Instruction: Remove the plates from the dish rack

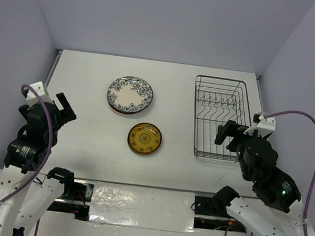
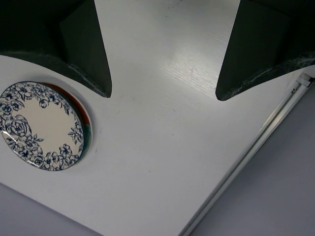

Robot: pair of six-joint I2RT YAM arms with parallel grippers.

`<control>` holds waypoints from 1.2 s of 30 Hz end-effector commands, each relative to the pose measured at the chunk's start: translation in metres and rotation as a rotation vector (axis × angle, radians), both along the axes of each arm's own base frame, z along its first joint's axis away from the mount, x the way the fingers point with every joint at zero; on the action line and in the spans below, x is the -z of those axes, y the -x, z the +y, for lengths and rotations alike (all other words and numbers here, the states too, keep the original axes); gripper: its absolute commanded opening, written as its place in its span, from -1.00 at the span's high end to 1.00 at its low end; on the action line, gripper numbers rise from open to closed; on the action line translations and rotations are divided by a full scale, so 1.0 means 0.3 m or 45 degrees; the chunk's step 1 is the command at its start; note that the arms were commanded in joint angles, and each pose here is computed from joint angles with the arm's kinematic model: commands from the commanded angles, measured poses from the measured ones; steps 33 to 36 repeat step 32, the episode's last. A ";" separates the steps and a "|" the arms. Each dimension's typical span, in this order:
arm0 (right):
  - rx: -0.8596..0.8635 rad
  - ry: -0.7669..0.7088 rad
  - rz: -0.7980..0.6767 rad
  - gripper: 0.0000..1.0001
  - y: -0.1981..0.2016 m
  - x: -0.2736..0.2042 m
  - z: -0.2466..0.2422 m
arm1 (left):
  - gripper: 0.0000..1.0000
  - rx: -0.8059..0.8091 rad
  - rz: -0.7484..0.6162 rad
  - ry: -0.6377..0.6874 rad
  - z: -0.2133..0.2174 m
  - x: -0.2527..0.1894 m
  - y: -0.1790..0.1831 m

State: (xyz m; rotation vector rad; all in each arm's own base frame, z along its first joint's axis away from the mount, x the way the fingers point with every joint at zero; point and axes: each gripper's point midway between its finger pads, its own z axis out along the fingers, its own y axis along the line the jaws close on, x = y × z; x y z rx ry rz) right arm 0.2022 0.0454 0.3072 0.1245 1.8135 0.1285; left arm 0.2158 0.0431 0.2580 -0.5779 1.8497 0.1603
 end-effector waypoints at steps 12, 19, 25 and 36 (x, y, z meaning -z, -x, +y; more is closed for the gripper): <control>0.046 -0.053 -0.099 -1.00 0.106 -0.054 -0.115 | -0.99 -0.059 -0.218 0.034 0.029 -0.102 0.071; 0.053 -0.061 -0.092 -1.00 0.097 -0.036 -0.108 | -0.99 -0.028 -0.128 0.015 0.012 -0.067 0.025; 0.066 -0.073 -0.089 -1.00 0.094 -0.027 -0.109 | -0.99 -0.009 -0.144 0.016 0.005 -0.072 0.021; 0.062 -0.083 -0.087 -1.00 0.087 -0.023 -0.099 | -0.99 -0.002 -0.134 0.015 0.002 -0.067 0.016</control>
